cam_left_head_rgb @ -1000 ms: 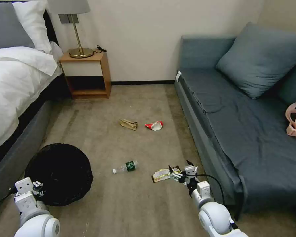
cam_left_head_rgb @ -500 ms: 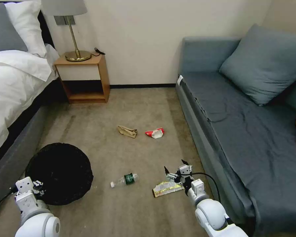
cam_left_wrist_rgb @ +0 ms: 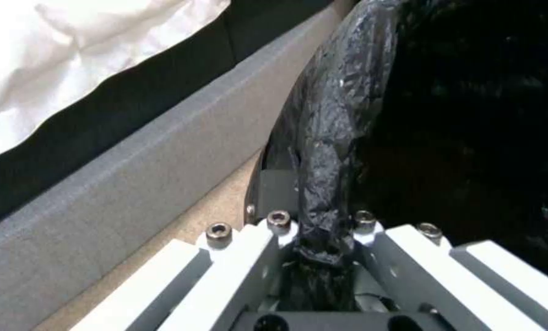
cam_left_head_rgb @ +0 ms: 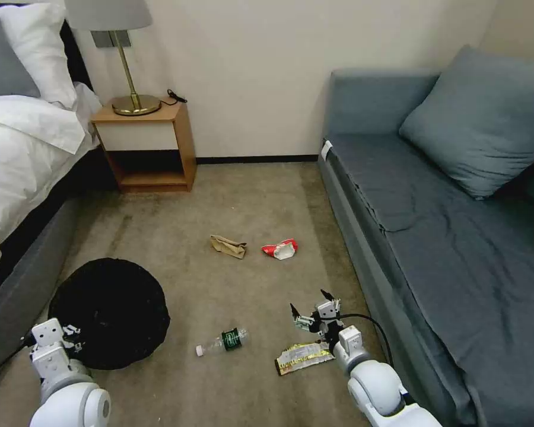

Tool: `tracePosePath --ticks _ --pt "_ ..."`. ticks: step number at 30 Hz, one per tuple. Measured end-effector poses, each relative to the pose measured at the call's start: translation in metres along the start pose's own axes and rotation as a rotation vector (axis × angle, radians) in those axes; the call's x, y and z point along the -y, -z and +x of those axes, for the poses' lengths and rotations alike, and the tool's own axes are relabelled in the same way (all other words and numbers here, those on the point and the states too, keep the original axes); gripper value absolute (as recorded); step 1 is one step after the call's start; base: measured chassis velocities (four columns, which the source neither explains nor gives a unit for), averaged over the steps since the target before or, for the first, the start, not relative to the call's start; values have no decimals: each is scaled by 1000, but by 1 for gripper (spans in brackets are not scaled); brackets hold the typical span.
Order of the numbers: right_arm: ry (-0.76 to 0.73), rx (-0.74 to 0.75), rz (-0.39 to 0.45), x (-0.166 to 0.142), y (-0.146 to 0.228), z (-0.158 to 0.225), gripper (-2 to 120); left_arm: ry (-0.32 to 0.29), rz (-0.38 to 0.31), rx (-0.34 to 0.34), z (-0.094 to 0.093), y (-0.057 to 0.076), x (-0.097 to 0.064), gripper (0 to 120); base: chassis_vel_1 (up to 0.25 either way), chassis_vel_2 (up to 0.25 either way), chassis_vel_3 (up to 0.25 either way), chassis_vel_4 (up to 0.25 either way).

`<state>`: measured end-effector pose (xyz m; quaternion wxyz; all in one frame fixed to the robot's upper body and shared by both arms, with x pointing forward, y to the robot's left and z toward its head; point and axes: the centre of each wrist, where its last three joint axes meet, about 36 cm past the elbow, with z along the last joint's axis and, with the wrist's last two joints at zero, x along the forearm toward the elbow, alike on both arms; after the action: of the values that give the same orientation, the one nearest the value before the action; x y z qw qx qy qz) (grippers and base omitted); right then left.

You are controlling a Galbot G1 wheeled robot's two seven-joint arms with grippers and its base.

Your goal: Pick up the trash bin, then pick up the garbage on the floor and place it into the trash bin.

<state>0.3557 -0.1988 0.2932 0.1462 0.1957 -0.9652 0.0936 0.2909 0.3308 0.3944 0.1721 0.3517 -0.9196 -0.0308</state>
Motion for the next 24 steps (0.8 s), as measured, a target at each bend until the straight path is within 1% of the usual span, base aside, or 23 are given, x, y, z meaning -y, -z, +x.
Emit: tracePosePath --ticks 10,11,13,15,16,19,24 --pt "26 -3 48 10 1 -6 100 5 2 0 -1 -2 -3 1 0 0 0 0" --pt "34 -3 71 17 3 -10 100 8 2 -1 -2 -3 -4 1 0 0 0 0" --pt "38 -3 78 19 3 -11 100 8 2 -1 -2 -3 -4 1 0 0 0 0" --pt "51 -2 110 29 7 -20 100 11 -1 1 -3 -5 -5 1 0 0 0 0" --pt "51 -2 110 29 7 -20 100 11 -1 1 -3 -5 -5 1 0 0 0 0" --pt "124 -17 168 47 11 -35 100 14 -6 2 -3 -9 -5 1 0 0 0 0" --pt "174 -24 194 53 14 -51 100 19 -8 -1 -4 -11 -5 1 0 0 0 0"
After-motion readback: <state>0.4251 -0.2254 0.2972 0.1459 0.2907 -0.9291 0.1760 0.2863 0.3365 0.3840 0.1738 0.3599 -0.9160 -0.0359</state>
